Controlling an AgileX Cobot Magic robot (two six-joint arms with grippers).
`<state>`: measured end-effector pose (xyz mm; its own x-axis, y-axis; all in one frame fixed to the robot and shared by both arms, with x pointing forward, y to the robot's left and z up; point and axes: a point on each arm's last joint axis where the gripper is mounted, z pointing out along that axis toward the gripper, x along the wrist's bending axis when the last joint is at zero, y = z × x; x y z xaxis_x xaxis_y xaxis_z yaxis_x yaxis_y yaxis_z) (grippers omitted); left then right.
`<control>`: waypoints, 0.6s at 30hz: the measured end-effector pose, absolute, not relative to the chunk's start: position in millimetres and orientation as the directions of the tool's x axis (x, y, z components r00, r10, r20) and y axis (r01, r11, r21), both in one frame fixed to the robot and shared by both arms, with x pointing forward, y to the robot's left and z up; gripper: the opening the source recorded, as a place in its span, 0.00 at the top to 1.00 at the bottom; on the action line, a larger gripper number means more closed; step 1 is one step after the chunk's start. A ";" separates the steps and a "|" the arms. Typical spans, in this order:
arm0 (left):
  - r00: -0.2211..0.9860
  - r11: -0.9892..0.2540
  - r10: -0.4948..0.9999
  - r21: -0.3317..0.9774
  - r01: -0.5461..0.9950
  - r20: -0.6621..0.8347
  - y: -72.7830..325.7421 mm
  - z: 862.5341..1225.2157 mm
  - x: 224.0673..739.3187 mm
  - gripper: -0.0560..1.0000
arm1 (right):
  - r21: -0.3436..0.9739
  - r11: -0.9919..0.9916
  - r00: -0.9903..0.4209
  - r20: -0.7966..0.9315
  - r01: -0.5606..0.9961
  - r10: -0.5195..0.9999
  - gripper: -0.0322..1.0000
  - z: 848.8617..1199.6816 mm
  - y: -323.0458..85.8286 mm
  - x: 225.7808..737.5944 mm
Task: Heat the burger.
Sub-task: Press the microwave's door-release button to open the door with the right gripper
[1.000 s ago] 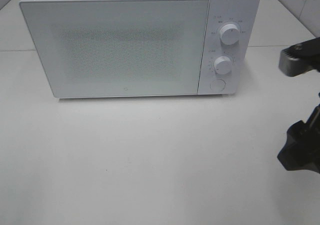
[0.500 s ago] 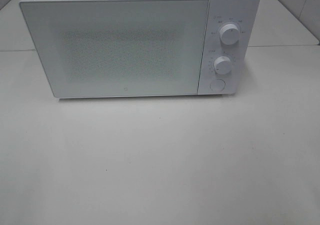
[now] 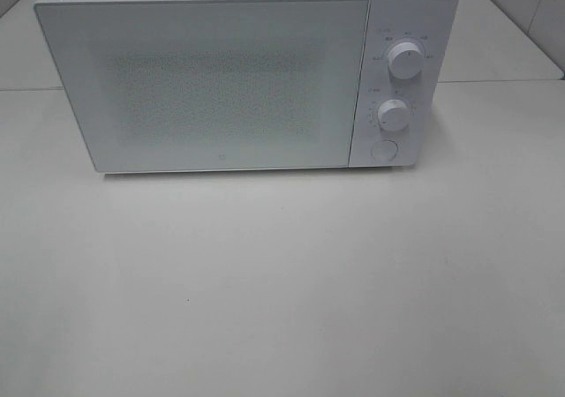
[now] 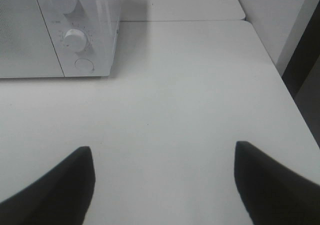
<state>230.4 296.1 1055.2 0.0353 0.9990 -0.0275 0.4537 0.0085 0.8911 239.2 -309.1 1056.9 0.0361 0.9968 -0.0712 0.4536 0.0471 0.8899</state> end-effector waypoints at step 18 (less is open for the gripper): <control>0.035 0.008 0.999 0.891 0.454 -0.027 296.1 1055.2 230.4 0.01 | 0.890 0.006 0.048 -0.032 0.455 0.998 0.29 1050.5 -307.9 234.4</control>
